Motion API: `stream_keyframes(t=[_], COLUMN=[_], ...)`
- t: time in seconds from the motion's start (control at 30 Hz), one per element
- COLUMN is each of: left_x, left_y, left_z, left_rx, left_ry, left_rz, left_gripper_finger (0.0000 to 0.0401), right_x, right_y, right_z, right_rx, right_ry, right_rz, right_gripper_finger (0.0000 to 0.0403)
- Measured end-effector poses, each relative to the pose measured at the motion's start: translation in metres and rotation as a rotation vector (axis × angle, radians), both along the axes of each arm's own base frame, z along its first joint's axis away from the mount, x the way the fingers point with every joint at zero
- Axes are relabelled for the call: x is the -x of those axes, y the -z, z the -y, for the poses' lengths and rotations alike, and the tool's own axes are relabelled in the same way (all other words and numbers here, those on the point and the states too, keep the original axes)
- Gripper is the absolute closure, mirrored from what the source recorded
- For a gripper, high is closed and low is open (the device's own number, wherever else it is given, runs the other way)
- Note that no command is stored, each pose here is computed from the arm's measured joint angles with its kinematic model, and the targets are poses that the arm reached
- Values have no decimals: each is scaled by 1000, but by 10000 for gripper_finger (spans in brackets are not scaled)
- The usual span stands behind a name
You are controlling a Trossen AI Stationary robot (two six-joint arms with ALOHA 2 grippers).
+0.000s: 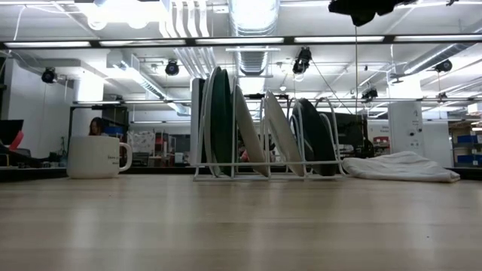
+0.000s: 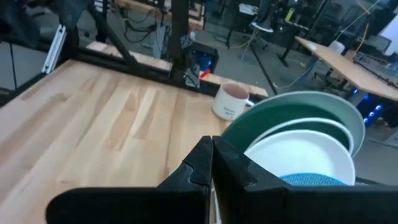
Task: Sort dishes
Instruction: Return to Home Position
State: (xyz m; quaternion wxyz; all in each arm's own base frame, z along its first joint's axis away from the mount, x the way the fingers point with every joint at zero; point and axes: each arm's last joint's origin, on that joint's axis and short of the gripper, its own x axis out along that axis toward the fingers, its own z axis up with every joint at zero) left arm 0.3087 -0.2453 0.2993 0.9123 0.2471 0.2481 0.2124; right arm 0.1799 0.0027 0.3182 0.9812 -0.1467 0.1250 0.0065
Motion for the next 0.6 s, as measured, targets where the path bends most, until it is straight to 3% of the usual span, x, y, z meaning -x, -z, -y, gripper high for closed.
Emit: stream_keyframes(t=[0.23, 0.47, 0.6], left_x=[-17, -40, -46], left_y=[-6, -25, -31], left_z=[-17, -36, -51], left_rx=[-43, -42, -51], left_ry=[61, 298, 326], left_rz=[-81, -127, -144], left_gripper_finger=[169, 169, 169], right_x=[-3, -3, -3], right_y=[19, 35, 40], right_z=[-1, -1, -1], right_rx=[7, 3, 0], right_ry=[-40, -48, -47], right_rz=[12, 28, 14], right_gripper_finger=[403, 403, 403])
